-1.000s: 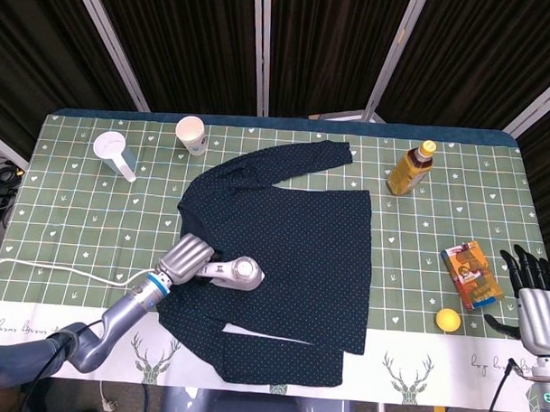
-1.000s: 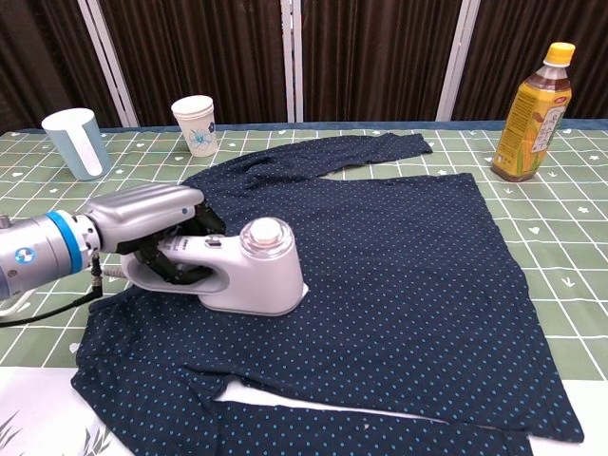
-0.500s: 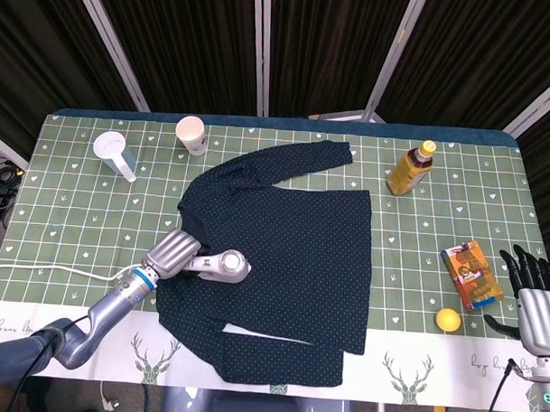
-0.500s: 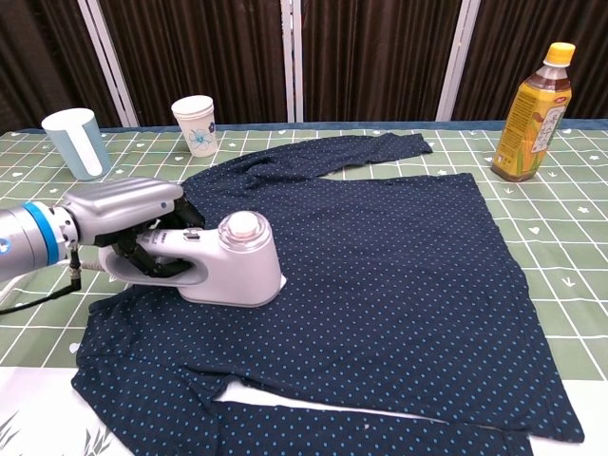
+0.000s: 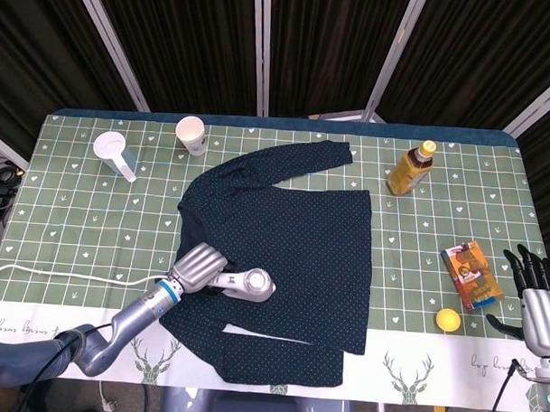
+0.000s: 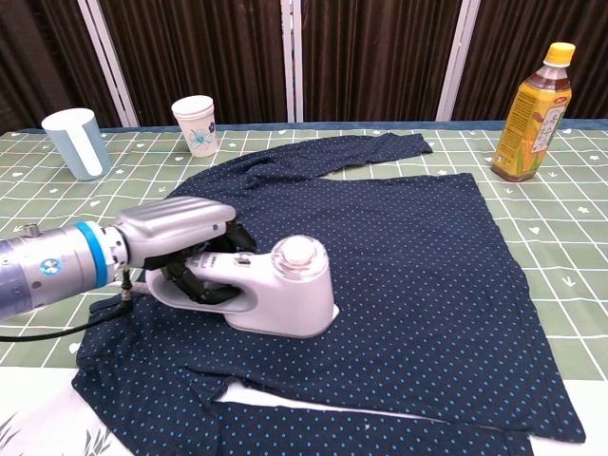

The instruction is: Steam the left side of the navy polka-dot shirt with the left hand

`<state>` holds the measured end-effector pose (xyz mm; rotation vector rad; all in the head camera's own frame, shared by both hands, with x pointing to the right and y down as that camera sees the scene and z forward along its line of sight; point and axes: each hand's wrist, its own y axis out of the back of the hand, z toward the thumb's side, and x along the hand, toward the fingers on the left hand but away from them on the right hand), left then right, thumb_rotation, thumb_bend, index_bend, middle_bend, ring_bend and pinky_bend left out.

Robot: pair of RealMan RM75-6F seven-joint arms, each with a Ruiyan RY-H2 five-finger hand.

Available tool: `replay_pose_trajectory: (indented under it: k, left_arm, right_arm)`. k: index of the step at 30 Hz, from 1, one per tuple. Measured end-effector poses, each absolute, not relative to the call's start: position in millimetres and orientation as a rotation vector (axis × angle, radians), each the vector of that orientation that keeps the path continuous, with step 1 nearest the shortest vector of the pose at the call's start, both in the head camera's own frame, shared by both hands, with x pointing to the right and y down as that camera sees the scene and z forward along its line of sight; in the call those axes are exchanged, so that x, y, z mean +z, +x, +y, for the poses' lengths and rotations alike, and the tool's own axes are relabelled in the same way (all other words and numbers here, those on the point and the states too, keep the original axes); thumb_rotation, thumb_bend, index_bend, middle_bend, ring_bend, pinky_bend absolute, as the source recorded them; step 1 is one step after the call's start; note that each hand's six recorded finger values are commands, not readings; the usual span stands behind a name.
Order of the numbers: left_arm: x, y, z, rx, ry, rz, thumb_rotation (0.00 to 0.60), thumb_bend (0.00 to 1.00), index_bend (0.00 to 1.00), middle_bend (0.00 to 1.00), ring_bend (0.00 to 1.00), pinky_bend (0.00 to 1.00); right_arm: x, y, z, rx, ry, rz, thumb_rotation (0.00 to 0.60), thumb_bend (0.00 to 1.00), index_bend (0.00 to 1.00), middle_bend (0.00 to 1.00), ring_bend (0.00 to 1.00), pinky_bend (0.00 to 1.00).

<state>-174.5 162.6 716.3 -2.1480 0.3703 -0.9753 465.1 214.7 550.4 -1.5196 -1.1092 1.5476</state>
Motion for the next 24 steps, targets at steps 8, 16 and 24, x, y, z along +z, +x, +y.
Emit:
replay_pose_trajectory:
  k: [8,16,24]
  left_arm:
    - [715.7,-144.5,170.5,-0.948,-2.168,0.347,0.600,0.72,0.93,0.84,0.81,0.97]
    - [716.1,-150.8,167.1,-0.969,-2.142,0.343,0.600,0.72,0.93,0.84,0.81,0.97]
    - [713.2,-175.6,158.7,-1.012,-2.108,0.336,0.600,0.72,0.93,0.84,0.81,0.97]
  right_arm:
    - [550.0,465.2,215.1,1.546,-1.522,-1.109,0.600,0.00,0.00,0.00,0.00,0.00]
    - [549.6,466.0,215.0,1.546,-1.518,-1.111,0.600,0.00,0.00,0.00,0.00,0.00]
    - [550.4,463.0,215.5,1.544,-1.521,-1.102,0.600,0.00,0.00,0.00,0.00,0.00]
